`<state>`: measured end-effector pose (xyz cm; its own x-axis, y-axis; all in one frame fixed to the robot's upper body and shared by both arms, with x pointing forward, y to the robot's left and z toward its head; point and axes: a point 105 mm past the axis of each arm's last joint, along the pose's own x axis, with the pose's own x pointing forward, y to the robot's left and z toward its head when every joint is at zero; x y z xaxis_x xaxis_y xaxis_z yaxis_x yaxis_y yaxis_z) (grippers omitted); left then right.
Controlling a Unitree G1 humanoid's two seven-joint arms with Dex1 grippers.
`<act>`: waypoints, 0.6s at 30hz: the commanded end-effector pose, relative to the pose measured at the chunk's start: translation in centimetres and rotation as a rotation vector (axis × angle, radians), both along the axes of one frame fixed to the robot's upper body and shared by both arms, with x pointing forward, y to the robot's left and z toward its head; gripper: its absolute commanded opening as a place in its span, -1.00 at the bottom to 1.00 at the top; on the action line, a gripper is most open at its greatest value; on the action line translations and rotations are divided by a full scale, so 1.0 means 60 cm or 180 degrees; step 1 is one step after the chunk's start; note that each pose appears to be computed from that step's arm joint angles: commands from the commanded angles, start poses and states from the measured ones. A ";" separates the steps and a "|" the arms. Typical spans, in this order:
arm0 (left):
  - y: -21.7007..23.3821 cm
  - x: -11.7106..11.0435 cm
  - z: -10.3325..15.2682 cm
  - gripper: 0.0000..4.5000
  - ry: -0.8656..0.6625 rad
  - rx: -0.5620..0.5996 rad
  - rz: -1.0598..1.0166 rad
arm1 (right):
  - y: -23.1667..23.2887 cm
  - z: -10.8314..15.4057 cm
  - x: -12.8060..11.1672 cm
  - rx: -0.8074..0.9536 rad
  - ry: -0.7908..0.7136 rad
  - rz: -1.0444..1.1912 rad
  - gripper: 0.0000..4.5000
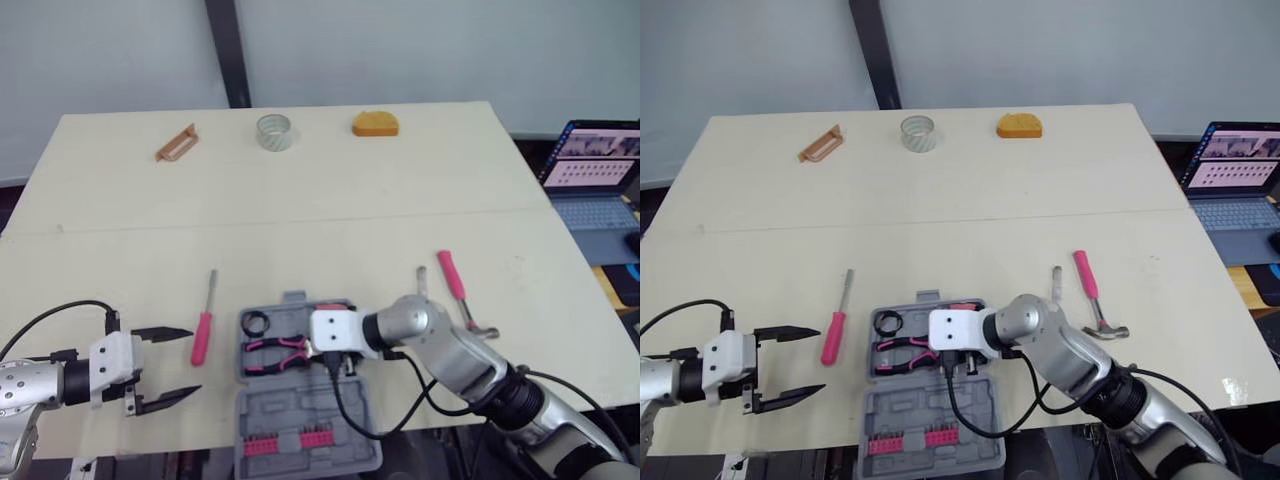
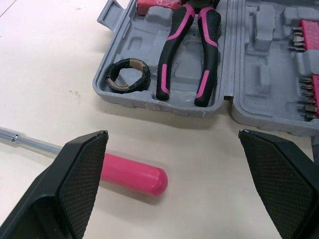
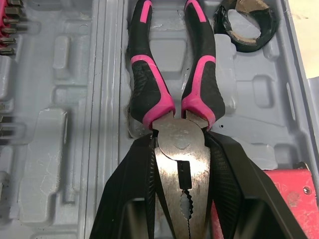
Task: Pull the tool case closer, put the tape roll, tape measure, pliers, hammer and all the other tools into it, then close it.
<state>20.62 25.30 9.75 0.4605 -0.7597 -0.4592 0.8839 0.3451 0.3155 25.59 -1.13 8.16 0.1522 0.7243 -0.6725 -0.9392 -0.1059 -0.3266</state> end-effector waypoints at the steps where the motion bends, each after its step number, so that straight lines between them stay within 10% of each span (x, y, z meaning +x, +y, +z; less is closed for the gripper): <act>1: -0.006 0.001 0.010 1.00 -0.0066 0.0064 -0.0069 | 0.010 0.008 -0.003 0.0045 -0.0048 0.0068 -0.56; 8: -0.005 0.001 0.008 1.00 -0.0074 0.0065 -0.0054 | 0.003 0.000 0.000 0.0008 -0.0048 0.0053 -0.56; 15: -0.004 0.001 0.007 1.00 -0.0080 0.0065 -0.0052 | -0.003 0.024 -0.002 0.0129 0.0023 0.0053 0.96; 18: -0.002 0.004 0.006 1.00 -0.0092 0.0067 -0.0046 | 0.004 0.046 0.009 0.0344 -0.0029 -0.0015 0.99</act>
<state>20.73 25.33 9.75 0.4632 -0.7557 -0.4629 0.8821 0.3428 0.3231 26.10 -1.61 8.88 0.1501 0.7470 -0.6477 -0.9510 -0.0700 -0.3012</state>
